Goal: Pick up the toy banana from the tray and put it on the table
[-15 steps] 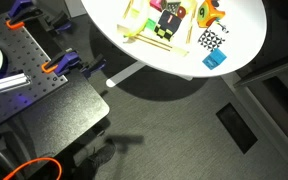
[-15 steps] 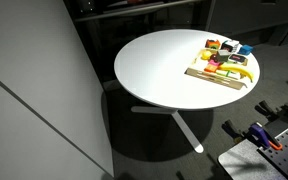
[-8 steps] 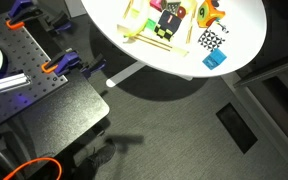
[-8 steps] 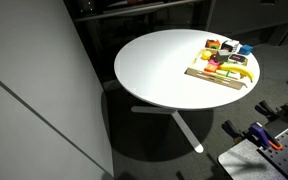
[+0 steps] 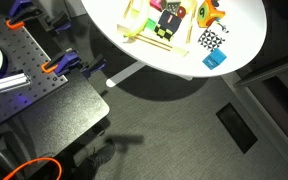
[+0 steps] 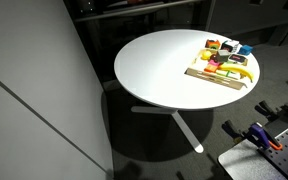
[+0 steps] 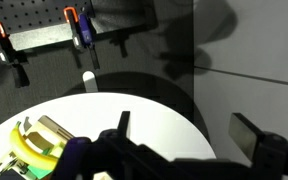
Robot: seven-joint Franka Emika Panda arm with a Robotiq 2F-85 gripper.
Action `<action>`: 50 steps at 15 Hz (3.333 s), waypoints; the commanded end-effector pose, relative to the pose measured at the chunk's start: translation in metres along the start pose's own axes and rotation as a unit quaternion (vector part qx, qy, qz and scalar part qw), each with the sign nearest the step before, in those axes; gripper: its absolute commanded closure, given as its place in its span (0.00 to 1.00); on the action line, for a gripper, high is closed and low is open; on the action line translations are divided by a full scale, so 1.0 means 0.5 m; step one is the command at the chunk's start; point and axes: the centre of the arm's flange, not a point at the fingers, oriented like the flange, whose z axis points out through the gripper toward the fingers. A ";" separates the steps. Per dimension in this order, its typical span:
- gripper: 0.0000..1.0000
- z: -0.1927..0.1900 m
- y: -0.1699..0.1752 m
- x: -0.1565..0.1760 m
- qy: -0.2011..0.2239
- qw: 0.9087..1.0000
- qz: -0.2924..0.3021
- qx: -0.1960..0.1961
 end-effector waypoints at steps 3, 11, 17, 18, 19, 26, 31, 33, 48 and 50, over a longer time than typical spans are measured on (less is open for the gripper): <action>0.00 0.029 0.050 0.084 0.054 0.998 -0.011 -0.029; 0.00 0.103 0.153 0.195 0.089 0.993 0.010 -0.072; 0.00 0.153 0.231 0.255 0.071 0.994 -0.011 -0.077; 0.00 0.159 0.244 0.264 0.065 0.994 -0.020 -0.082; 0.00 0.163 0.255 0.272 0.061 0.994 -0.029 -0.087; 0.00 0.172 0.333 0.310 0.071 0.980 -0.107 -0.155; 0.00 0.176 0.328 0.302 0.067 0.981 -0.097 -0.152; 0.00 0.176 0.328 0.302 0.067 0.981 -0.097 -0.152; 0.00 0.273 0.443 0.428 0.057 0.984 -0.096 -0.138; 0.00 0.306 0.462 0.458 0.055 0.983 -0.114 -0.130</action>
